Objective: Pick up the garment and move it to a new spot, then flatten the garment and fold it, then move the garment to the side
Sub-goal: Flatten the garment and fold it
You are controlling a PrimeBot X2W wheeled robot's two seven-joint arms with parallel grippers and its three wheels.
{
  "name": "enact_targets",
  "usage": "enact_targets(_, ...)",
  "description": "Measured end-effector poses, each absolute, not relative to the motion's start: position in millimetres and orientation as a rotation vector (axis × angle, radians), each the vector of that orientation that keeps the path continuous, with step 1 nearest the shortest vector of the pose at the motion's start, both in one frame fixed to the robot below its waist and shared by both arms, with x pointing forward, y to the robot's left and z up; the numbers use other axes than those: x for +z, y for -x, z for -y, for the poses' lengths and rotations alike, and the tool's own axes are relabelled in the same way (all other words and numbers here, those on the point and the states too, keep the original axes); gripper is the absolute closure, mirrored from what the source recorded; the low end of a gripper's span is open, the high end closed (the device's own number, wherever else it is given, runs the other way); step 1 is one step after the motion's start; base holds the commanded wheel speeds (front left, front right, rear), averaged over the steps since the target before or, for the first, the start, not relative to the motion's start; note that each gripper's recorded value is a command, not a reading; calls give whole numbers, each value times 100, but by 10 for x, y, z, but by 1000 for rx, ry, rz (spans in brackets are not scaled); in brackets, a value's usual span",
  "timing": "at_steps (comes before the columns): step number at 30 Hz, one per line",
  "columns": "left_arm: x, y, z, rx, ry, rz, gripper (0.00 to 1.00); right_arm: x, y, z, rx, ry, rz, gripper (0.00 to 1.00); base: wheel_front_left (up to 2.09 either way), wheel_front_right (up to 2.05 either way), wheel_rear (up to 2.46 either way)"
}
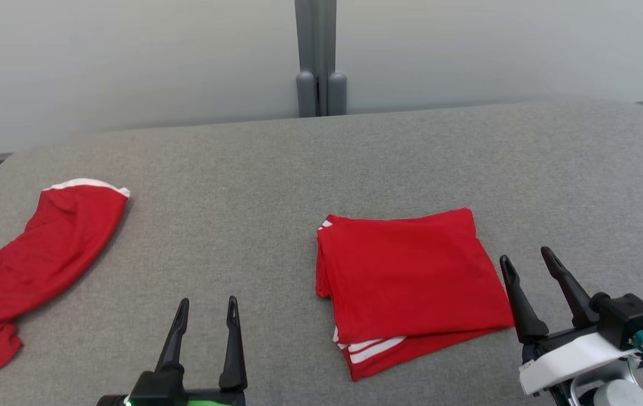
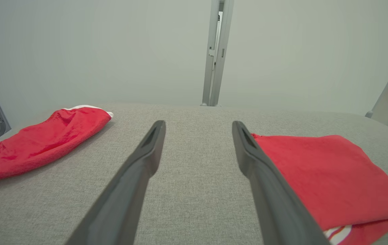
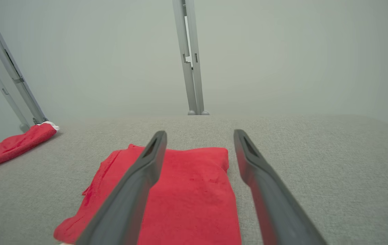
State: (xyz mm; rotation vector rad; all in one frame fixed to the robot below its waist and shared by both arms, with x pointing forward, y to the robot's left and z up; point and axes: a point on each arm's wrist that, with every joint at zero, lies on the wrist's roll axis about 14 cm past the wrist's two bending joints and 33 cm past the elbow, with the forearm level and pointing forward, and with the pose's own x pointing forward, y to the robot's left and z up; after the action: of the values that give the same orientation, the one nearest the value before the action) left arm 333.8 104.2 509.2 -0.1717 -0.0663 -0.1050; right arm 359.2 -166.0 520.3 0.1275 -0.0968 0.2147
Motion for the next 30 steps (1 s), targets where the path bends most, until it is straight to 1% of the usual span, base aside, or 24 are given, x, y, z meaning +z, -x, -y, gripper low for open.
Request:
enact_targets(4, 5078, -3270, -1036, -117, 178, 62, 0, 5139, -3483, 1797, 160, -116, 90, 0, 0, 0, 0)
enact_targets(7, 5102, -3237, -1056, -116, 172, 72, 0, 5207, -3410, 1871, 125, -119, 119, 0, 0, 0, 0)
enact_targets(13, 5085, -3180, -1100, -106, 166, 69, 0, 5154, -3251, 1935, 85, -134, 112, 0, 0, 0, 0)
enact_targets(22, 5001, -3127, -1133, -116, 134, 50, 0, 5053, -3137, 1908, 88, -129, 85, 0, 0, 0, 0)
enact_targets(30, 4981, -3096, -1123, -120, 130, 45, 0, 5070, -3113, 1907, 89, -127, 92, 0, 0, 0, 0)
